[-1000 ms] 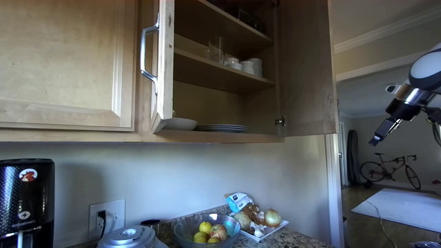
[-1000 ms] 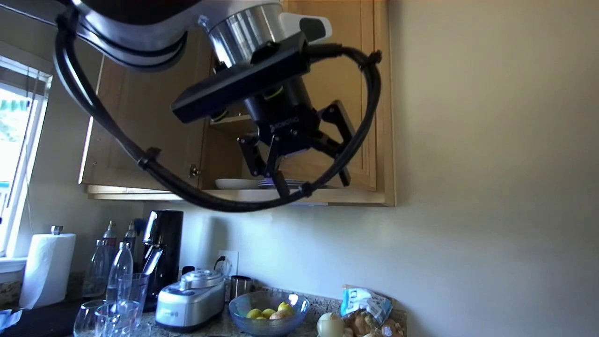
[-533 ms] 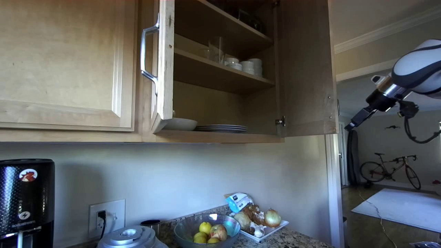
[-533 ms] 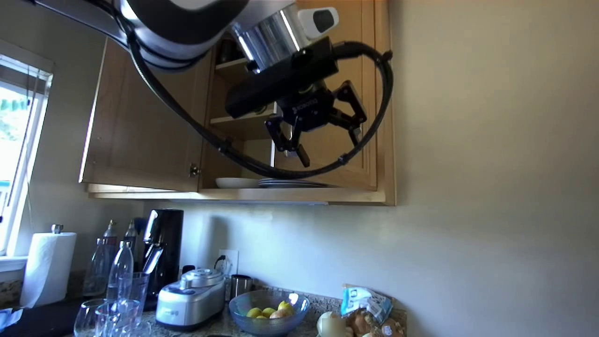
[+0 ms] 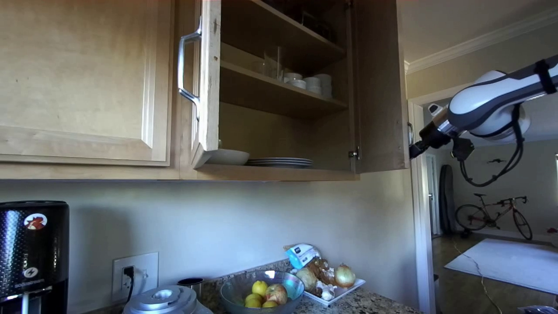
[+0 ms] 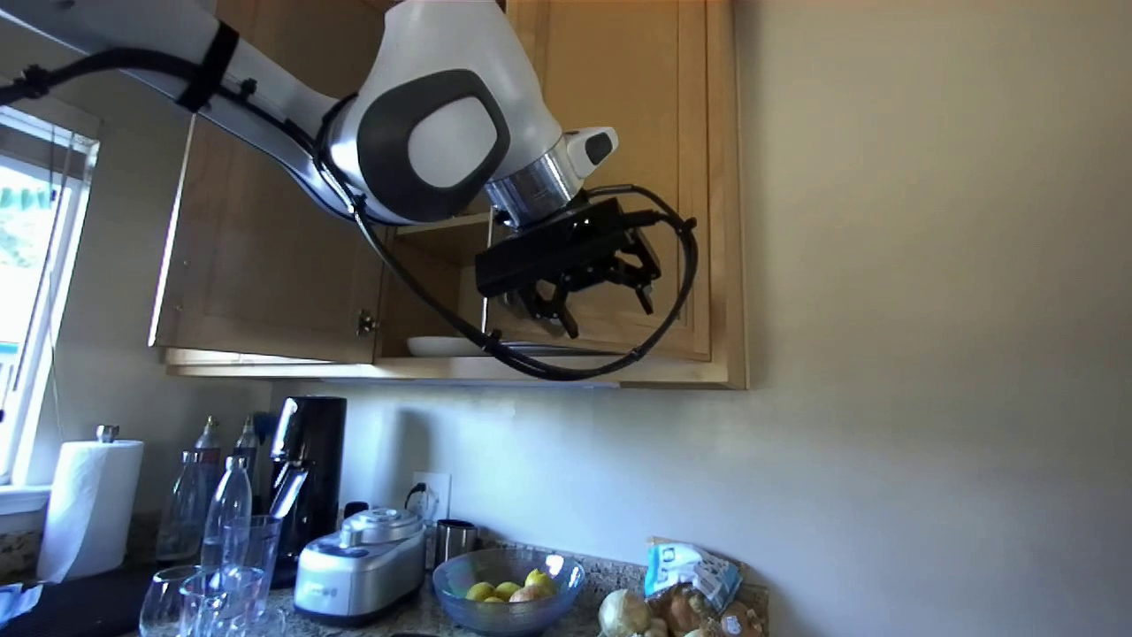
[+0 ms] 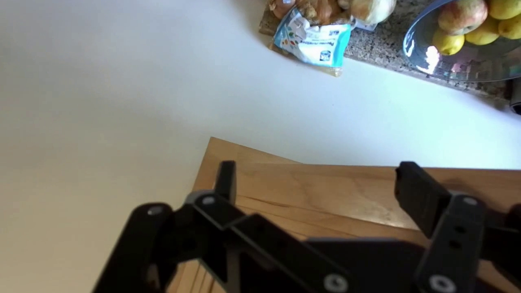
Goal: Close the cupboard
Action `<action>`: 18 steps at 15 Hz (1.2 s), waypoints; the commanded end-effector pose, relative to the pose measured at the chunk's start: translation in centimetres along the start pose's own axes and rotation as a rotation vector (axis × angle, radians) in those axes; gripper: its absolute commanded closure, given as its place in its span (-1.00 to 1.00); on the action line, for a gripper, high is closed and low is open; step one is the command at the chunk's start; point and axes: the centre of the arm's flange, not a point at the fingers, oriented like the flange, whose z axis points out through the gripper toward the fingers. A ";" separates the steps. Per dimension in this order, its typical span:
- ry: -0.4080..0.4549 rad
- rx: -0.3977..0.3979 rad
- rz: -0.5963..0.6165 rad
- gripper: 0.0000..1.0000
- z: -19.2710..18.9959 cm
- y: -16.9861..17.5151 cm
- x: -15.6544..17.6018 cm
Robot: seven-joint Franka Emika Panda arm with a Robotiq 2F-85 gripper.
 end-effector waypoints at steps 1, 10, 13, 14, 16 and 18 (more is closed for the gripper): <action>0.061 0.048 -0.021 -1.00 1.8 -2.6 2.5; 0.155 0.200 -0.147 -1.00 4.6 -12.0 10.5; 0.158 0.233 -0.158 -1.00 4.7 -13.1 11.2; 0.159 0.240 -0.159 -1.00 4.4 -13.2 11.1; 0.170 0.245 -0.165 -1.00 3.3 -12.9 9.9; 0.124 0.244 -0.156 -1.00 2.5 -12.5 8.3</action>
